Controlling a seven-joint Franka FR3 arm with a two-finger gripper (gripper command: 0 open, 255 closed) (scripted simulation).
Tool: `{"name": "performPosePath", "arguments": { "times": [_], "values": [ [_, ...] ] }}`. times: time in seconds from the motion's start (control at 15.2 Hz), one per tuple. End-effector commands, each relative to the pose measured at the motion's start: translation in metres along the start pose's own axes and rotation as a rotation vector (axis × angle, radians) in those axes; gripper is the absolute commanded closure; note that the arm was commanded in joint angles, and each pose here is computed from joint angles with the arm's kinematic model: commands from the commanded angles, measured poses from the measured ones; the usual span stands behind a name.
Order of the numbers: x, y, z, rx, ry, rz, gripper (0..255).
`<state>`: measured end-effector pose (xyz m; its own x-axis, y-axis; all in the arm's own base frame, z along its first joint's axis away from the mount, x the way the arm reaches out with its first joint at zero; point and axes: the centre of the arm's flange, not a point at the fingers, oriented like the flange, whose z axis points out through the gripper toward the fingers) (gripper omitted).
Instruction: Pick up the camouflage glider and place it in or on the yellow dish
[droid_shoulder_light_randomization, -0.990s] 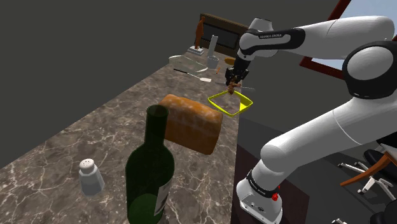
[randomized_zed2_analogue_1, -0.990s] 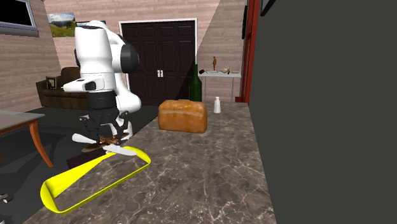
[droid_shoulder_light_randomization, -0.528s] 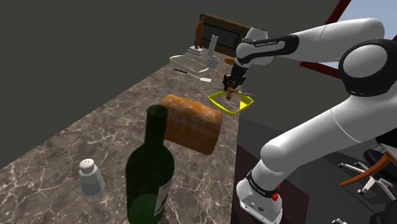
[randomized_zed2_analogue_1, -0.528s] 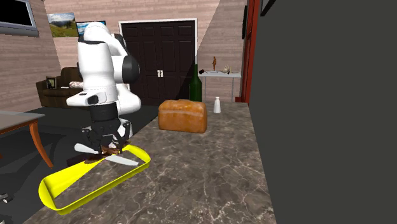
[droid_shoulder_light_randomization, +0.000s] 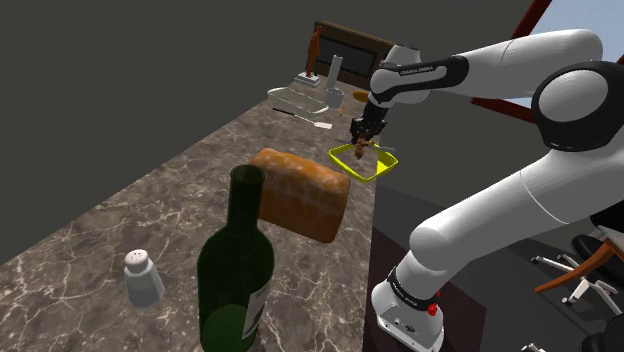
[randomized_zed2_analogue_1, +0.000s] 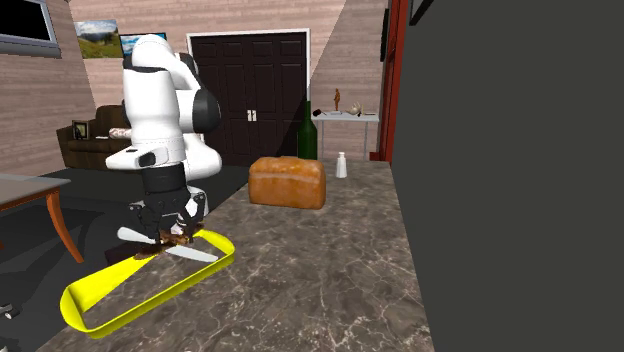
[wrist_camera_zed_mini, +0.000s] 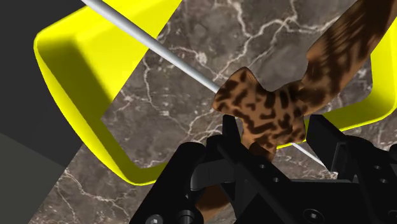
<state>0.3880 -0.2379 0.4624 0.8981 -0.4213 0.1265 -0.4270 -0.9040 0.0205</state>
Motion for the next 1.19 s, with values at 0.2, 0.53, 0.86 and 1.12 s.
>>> {"name": "performPosePath", "arguments": {
  "times": [0.2, 0.53, 0.86, 1.12],
  "values": [
    [0.0, 0.0, 0.0, 0.0, 0.0, 0.0, 0],
    [0.0, 0.0, -0.04, 0.0, 0.0, 0.0, 0],
    [0.0, 0.0, -0.05, 0.0, 0.0, 0.0, 0],
    [0.0, 0.0, -0.05, 0.0, 0.0, 0.0, 0]
  ]
}}
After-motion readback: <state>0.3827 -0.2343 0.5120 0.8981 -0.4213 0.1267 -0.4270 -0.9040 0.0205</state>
